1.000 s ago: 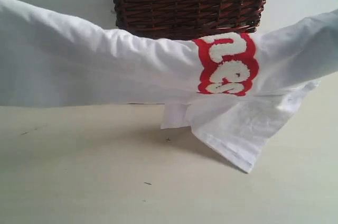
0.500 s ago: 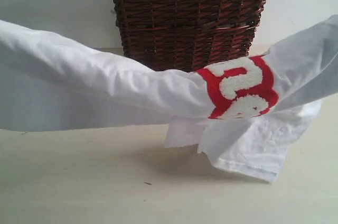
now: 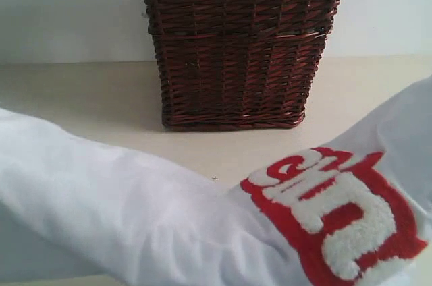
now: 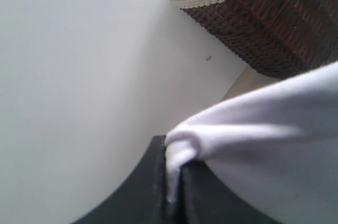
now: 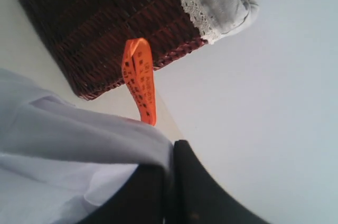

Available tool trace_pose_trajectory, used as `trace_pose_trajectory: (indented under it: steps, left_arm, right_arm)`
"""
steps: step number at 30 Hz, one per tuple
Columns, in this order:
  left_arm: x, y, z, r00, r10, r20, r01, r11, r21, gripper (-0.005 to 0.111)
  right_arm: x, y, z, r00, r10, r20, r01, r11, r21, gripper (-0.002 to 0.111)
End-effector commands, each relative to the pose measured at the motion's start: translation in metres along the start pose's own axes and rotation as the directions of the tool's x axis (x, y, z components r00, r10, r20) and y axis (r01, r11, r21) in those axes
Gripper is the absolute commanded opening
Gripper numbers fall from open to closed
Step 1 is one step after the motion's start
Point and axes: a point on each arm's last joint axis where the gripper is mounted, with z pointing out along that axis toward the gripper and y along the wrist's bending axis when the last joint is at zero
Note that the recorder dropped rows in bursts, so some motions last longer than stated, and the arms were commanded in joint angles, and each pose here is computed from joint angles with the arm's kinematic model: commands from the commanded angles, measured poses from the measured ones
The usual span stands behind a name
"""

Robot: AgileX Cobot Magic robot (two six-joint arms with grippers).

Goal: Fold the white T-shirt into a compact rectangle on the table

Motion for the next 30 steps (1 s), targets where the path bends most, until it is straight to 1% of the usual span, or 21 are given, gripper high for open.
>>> trace_pose_trajectory:
  steps: [1,3,5,8,11,15,18,21,24,27,30]
  left_arm:
    - [-0.005,-0.009,-0.021,0.997,-0.060,0.056,0.061,0.998,-0.013,0.000]
    - [-0.006,-0.013,-0.031,0.994,-0.072,0.083,0.075,0.997,-0.031,0.000]
    - [-0.007,-0.017,-0.039,0.993,-0.064,0.103,0.069,0.997,-0.046,0.000]
    - [-0.005,-0.027,-0.051,0.992,-0.067,0.108,0.070,0.997,-0.025,0.000]
    - [-0.003,-0.036,-0.060,0.990,-0.103,0.099,0.103,0.995,0.009,0.000]
    - [-0.001,-0.044,-0.069,0.982,-0.159,0.103,0.158,0.987,0.021,0.000]
    - [0.000,-0.046,-0.073,0.982,-0.159,0.103,0.160,0.987,0.001,0.000]
    - [0.004,-0.045,-0.075,0.988,-0.134,0.072,0.137,0.990,-0.032,0.000]
    - [0.007,-0.043,-0.075,0.993,-0.114,0.038,0.116,0.992,-0.058,0.000]
    - [0.006,-0.043,-0.075,0.992,-0.119,0.046,0.121,0.991,-0.052,0.000]
    - [0.004,-0.045,-0.075,0.989,-0.133,0.069,0.135,0.990,-0.034,0.000]
  right_arm:
    - [-0.006,0.005,-0.024,0.998,0.032,0.059,-0.036,0.996,0.080,0.000]
    - [-0.007,0.009,-0.033,0.996,0.035,0.076,-0.043,0.994,0.101,0.000]
    - [-0.007,0.015,-0.042,0.996,0.024,0.086,-0.034,0.993,0.111,0.000]
    - [-0.007,0.023,-0.053,0.995,0.024,0.100,-0.035,0.993,0.115,0.000]
    - [-0.007,0.031,-0.064,0.991,0.061,0.119,-0.075,0.991,0.114,0.000]
    - [-0.005,0.043,-0.076,0.985,0.101,0.137,-0.116,0.988,0.103,0.000]
    - [-0.004,0.052,-0.085,0.986,0.095,0.140,-0.109,0.989,0.096,0.000]
    - [-0.004,0.058,-0.093,0.984,0.081,0.160,-0.102,0.987,0.125,0.000]
    - [-0.005,0.061,-0.102,0.976,0.067,0.206,-0.105,0.978,0.179,0.000]
    - [-0.007,0.063,-0.108,0.967,0.060,0.247,-0.115,0.970,0.214,0.000]
    - [-0.007,0.063,-0.108,0.967,0.060,0.247,-0.115,0.970,0.214,0.000]
